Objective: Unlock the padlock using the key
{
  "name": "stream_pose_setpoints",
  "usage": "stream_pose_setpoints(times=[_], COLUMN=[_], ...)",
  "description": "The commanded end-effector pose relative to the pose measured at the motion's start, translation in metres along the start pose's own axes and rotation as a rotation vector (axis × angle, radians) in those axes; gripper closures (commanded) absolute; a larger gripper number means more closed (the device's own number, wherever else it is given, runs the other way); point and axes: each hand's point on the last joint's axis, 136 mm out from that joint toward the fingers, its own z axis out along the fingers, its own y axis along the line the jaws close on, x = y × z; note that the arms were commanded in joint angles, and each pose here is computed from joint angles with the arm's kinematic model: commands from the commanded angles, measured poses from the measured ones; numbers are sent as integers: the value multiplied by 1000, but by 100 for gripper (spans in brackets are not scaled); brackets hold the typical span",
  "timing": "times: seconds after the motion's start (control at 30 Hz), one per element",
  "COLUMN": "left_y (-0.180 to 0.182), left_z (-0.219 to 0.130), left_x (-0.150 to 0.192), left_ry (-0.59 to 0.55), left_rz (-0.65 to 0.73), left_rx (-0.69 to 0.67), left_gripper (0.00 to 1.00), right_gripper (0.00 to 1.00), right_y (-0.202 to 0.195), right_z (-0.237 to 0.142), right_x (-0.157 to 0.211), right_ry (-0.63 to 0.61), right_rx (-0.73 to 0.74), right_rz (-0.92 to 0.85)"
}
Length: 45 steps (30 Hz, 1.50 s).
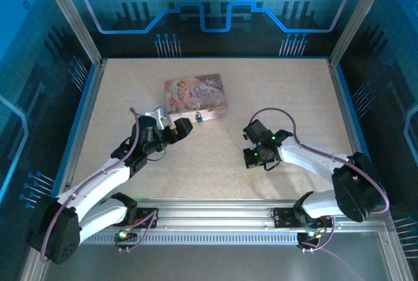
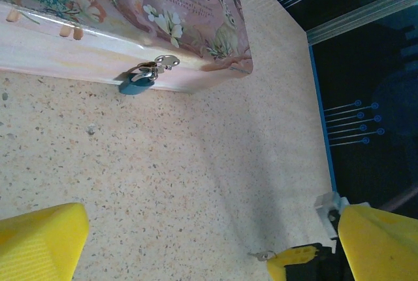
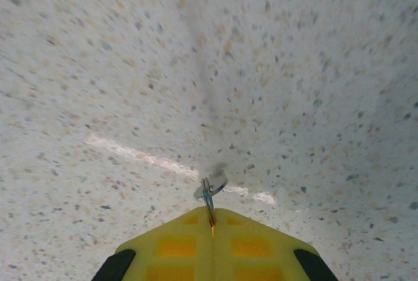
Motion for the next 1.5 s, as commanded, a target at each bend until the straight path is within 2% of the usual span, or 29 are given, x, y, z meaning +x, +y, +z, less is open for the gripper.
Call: stream_pose_setpoints(times=[0.0,0.17,0.37,0.5,0.83,1.07,1.3,1.47], left_y=[-24,-35,-56,-74,-101,-119,-133,-133], left_z=[-7,-8,-9,-9,0,15,31,37], left_x=[-9,-7,-2,2,8,20,38,49], left_ry=[-4,23,97,154,222,320,419,445], left_rz=[-34,-126,-284,-337,-474,-551,-613,-629], left_rx=[55,91,158,189,239,288,323,307], left_gripper=[1,1,1,2,2,3,9,13], right_gripper=[100,100,100,100,100,100,100,100], right_y=[5,16,35,50,77,99,120,118], right_z=[-14,-36,-73,-94,-125,-136,-145,-147], right_x=[-13,-33,-58,-70,-87,-85,-76,-84], right_ry=[-86,-196,-356,-440,-571,-624,-731,-754], right_rx=[-6,-47,-109,-170,-278,-329,-279,-187], right_rz=[-73,-168,-299,-369,-458,-662,-1008,-1104])
